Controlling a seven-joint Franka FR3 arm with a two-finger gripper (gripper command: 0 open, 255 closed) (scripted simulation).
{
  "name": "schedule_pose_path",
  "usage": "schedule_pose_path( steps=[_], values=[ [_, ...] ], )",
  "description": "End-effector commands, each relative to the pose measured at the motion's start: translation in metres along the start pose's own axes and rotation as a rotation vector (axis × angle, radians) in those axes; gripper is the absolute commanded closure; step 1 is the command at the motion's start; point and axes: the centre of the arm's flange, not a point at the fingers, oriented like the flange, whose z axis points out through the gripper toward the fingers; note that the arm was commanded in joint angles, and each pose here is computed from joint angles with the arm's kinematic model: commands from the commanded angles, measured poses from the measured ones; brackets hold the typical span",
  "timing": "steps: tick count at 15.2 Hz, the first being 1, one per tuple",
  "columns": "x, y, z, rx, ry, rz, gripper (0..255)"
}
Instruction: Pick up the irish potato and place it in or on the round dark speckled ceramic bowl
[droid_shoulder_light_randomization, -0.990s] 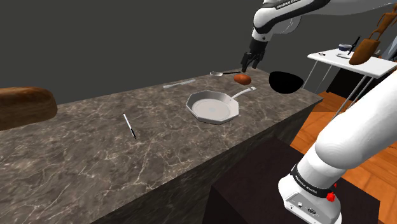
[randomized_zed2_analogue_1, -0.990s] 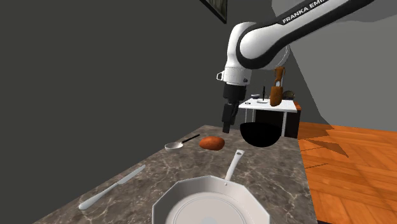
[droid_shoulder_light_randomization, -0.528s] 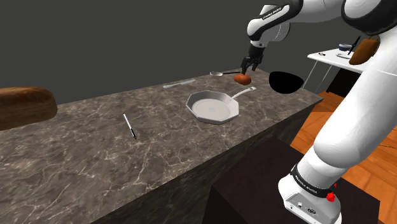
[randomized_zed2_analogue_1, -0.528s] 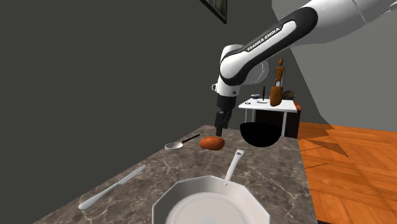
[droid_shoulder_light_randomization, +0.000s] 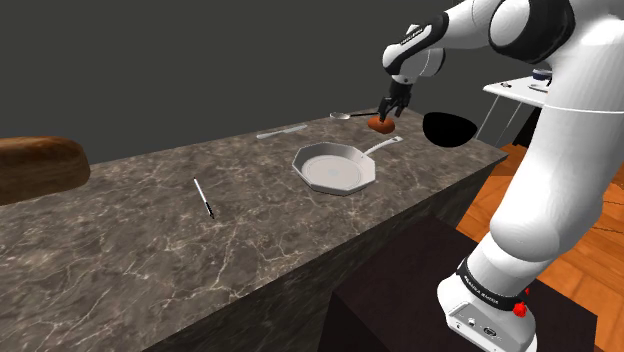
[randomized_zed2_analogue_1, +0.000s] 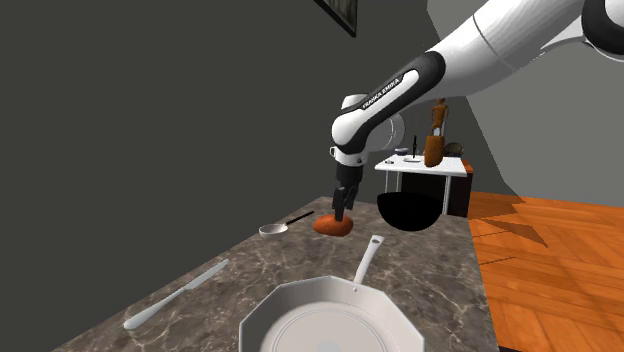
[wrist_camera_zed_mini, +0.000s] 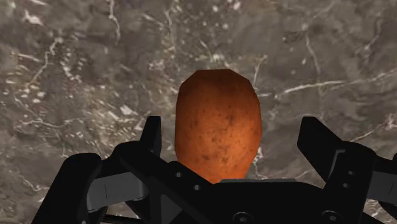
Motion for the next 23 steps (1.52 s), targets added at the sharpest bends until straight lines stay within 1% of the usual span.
schedule_pose_path(
  steps=[1,4,12,13,22,23],
  values=[
    [0.001,0.002,0.01,0.0,0.0,0.0,0],
    [0.001,0.002,0.029,0.0,0.0,0.0,0],
    [0.001,0.002,0.029,0.0,0.0,0.0,0],
    [0.001,0.002,0.029,0.0,0.0,0.0,255],
    [0.001,0.002,0.029,0.0,0.0,0.0,255],
    [0.002,0.002,0.023,0.0,0.0,0.0,255]
  ],
)
